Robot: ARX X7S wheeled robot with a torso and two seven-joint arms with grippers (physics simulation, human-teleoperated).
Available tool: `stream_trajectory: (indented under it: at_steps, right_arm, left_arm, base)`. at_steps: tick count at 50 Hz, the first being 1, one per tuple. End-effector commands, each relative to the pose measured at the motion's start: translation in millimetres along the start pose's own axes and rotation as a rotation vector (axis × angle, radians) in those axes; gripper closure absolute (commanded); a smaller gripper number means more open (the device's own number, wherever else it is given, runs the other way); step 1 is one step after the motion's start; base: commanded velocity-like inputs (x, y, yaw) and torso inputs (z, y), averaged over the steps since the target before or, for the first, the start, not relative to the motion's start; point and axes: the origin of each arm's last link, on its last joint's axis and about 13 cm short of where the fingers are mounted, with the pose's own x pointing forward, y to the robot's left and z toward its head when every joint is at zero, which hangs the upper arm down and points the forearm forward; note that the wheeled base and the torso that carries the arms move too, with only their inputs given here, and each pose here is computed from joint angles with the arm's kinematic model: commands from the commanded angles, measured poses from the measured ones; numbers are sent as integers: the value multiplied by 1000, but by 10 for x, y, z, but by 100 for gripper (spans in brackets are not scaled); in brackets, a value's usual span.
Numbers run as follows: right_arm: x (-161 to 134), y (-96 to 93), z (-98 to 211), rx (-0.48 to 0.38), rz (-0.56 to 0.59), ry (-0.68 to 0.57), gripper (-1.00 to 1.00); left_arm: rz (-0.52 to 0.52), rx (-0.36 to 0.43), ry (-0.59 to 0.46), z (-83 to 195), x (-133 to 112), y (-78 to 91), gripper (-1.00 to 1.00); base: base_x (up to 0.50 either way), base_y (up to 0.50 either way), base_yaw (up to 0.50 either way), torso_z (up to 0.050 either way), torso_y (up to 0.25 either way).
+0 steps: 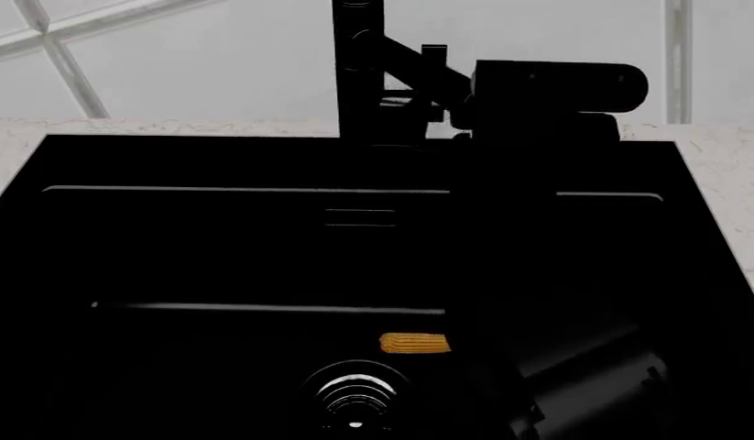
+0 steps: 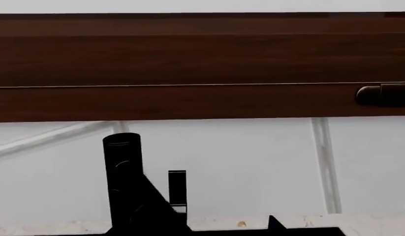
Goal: Turn the sink spout to the right.
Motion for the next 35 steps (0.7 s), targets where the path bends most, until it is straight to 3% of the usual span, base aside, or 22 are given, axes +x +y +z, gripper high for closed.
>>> stream_trajectory:
  at_steps: [1, 16, 35]
  right_arm:
    - [33, -109, -73, -4, -41, 13, -100]
    - [64, -165, -163, -7, -63, 13, -100]
    - [125, -219, 19, -18, -86, -29, -100]
  left_arm:
    - [-3, 4, -10, 8, -13, 3, -100]
    - [-2, 6, -9, 1, -11, 0, -100]
    - [-8, 4, -6, -6, -9, -1, -100]
  base:
    - [0, 0, 0, 0, 0]
    - [0, 0, 0, 0, 0]
    - [0, 0, 0, 0, 0]
